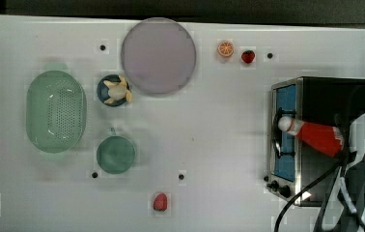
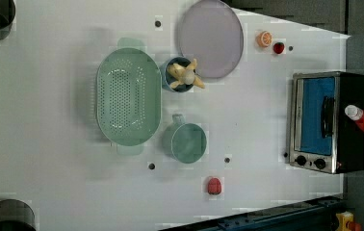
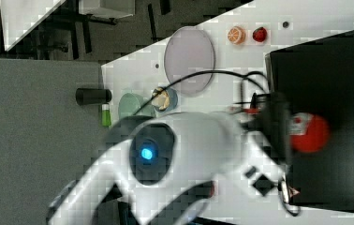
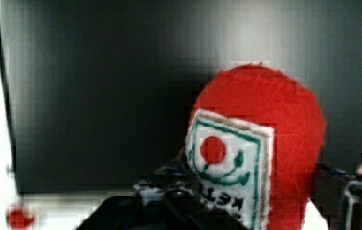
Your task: Pick Ketchup from oven and place it on table.
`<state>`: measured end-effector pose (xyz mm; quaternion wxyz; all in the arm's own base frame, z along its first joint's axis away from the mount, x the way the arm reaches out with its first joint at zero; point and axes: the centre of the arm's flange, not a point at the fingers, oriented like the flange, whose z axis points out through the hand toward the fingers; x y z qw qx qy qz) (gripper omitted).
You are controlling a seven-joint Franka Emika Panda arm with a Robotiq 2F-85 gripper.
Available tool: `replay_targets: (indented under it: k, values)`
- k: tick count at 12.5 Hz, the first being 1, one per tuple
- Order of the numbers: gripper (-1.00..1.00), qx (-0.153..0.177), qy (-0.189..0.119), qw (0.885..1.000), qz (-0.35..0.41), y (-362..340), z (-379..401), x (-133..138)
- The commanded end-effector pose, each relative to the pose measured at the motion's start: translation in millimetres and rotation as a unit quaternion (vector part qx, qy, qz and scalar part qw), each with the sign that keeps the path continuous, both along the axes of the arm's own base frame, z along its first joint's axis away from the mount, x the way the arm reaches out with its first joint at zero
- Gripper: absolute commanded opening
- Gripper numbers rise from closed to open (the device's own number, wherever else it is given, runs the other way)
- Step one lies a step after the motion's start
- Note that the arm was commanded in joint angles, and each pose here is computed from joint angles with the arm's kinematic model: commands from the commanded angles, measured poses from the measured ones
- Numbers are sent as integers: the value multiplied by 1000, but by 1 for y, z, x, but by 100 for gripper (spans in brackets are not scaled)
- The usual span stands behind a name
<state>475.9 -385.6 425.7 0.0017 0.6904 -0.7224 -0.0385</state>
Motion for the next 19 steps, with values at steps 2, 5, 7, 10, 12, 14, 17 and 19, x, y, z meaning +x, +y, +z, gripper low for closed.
replay_targets:
  k: [2, 5, 7, 10, 12, 14, 17, 19]
  values:
    - [26, 26, -50, 987, 152, 133, 111, 60]
    - [26, 42, -35, 966, 254, 249, 92, 103]
    - [26, 39, -20, 955, 293, 292, 68, 113]
    - [26, -17, 10, 936, 351, 327, 14, 116]
    - [26, -19, 12, 933, 360, 334, -60, 95]
    - [26, -24, 6, 932, 363, 336, -111, 80]
    - [26, -22, 5, 931, 365, 347, -175, 65]
    - [26, -6, 14, 935, 354, 356, -207, 63]
